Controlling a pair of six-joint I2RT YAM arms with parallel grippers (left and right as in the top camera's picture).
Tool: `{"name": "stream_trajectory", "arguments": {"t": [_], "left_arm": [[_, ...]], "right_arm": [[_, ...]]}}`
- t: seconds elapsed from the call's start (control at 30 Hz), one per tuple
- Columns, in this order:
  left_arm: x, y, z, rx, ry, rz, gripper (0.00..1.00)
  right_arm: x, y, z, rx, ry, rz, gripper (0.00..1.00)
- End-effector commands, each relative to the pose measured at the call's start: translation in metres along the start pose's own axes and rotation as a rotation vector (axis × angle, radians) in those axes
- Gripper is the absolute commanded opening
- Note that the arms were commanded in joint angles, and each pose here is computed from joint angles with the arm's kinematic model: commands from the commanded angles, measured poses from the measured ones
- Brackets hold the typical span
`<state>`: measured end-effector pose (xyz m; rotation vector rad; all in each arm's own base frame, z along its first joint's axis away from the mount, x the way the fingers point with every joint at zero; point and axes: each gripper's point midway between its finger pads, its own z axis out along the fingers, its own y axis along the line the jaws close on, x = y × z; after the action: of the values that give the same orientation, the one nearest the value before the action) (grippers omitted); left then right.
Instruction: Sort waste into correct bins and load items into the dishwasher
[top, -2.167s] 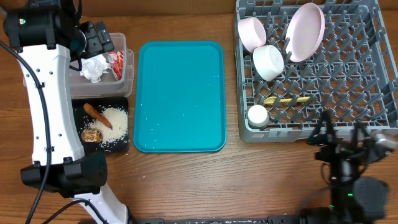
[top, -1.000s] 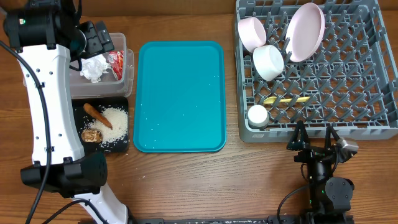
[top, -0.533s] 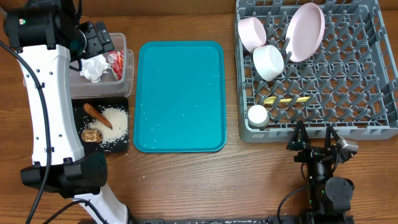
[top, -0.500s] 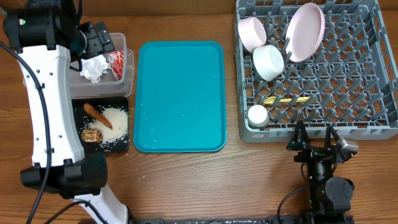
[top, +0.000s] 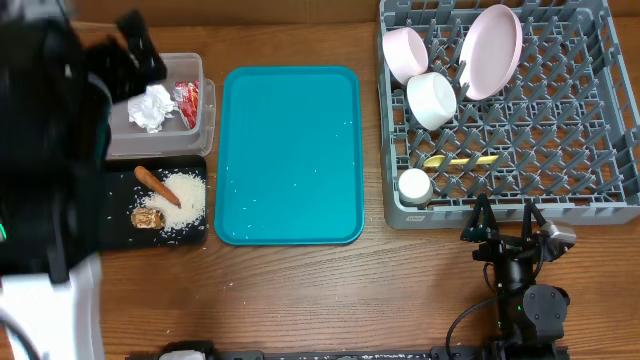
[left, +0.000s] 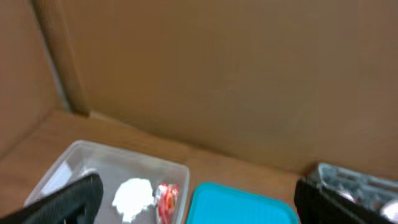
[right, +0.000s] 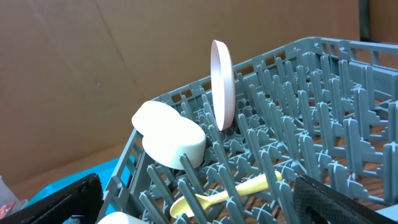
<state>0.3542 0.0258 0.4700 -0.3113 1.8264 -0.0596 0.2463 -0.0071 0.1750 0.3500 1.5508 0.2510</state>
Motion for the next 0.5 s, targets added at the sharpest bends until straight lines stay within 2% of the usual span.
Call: {"name": "stream_trajectory", "arguments": {"t": [0.0, 0.17, 0.3, 0.47], "left_arm": [[0.049, -0.004, 0.004, 0.1, 0.015, 0.125, 1.0], [0.109, 0.01, -0.01, 0.137, -0.085, 0.177, 1.0], [0.168, 0.028, -0.019, 0.126, -0.14, 0.177, 1.0], [0.223, 0.042, -0.023, 0.134, -0.198, 0.17, 1.0]], "right_arm": [[0.001, 0.0, 0.0, -0.006, -0.005, 0.0, 1.0], [0.001, 0.0, 0.0, -0.006, -0.005, 0.0, 1.0], [0.001, 0.0, 0.0, -0.006, -0.005, 0.001, 1.0], [0.001, 0.0, 0.0, -0.007, -0.005, 0.0, 1.0]]}}
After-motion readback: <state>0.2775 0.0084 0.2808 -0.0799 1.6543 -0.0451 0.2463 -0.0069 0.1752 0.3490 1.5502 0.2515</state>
